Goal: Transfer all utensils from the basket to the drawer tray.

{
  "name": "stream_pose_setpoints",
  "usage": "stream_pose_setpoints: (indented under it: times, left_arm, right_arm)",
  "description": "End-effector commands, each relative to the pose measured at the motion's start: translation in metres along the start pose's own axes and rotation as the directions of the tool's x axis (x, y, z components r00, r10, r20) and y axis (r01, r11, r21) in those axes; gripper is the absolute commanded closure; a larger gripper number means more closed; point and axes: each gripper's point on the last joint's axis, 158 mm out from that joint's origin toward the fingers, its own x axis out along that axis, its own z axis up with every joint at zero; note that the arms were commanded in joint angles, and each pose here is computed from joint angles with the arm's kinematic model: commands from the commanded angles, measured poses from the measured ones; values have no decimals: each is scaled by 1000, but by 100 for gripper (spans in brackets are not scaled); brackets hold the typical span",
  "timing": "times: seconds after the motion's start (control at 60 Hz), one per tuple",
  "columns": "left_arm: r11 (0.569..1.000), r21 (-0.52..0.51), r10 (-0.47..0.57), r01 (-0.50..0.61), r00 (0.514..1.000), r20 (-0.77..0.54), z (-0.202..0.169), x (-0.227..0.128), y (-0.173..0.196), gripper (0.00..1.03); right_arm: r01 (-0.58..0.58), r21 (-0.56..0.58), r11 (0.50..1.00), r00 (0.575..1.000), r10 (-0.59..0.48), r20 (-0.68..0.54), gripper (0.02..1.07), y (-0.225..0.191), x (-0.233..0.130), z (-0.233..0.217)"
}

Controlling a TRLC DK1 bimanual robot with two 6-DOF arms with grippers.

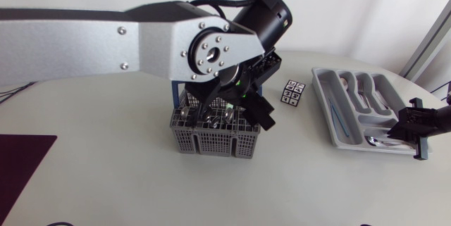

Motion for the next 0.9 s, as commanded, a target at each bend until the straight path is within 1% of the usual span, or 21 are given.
stream_pose_setpoints:
  times: [0.0, 0.117, 0.167, 0.217, 0.25, 0.367, 0.433, 0.517, 0.567, 0.633, 0.783, 0.817, 0.883]
  left_arm:
    - [1000, 22, 3, -2, 999, -38, -12, 12, -8, 30]
    - [1000, 30, 10, -9, 999, -49, -14, 16, -11, 30]
    - [999, 36, 19, -17, 998, -57, -16, 18, -12, 30]
    - [999, 39, 21, -19, 998, -61, -16, 22, -13, 37]
    - [999, 40, 24, -21, 998, -59, -15, 23, -14, 40]
    - [998, 56, 46, -42, 997, -68, -15, 28, -17, 44]
    - [996, 65, 67, -62, 995, -71, -13, 30, -17, 44]
    - [993, 74, 99, -93, 992, -82, -13, 36, -14, 44]
    - [992, 77, 111, -104, 990, -83, -12, 38, -14, 44]
    - [988, 82, 136, -129, 987, -81, -9, 38, -11, 48]
    - [984, 91, 163, -156, 983, -80, -5, 41, -11, 49]
    - [983, 92, 164, -156, 983, -82, -4, 43, -12, 49]
    - [983, 94, 163, -155, 983, -86, -4, 47, -15, 56]
  right_arm:
    - [16, -35, 999, 1000, -16, -12, 78, -2, -1, -5]
    - [52, -16, 999, 999, -52, 4, 69, -6, -15, 3]
    - [58, -1, 998, 998, -58, 10, 69, -6, -20, 6]
    - [59, 13, 998, 998, -59, 18, 69, -4, -23, 10]
    - [58, 23, 998, 998, -58, 27, 67, -2, -26, 15]
    - [73, 70, 995, 995, -78, 69, 61, 0, -38, 33]
    - [74, 92, 993, 991, -84, 103, 58, 3, -47, 46]
    - [57, 116, 992, 987, -74, 145, 57, 10, -59, 64]
    - [47, 133, 990, 984, -69, 165, 54, 14, -65, 74]
    - [35, 148, 988, 980, -63, 188, 53, 22, -71, 87]
    - [38, 144, 989, 970, -71, 234, 53, 40, -83, 116]
    - [41, 146, 988, 968, -76, 240, 51, 43, -86, 122]
    - [49, 137, 989, 962, -84, 259, 51, 50, -92, 134]
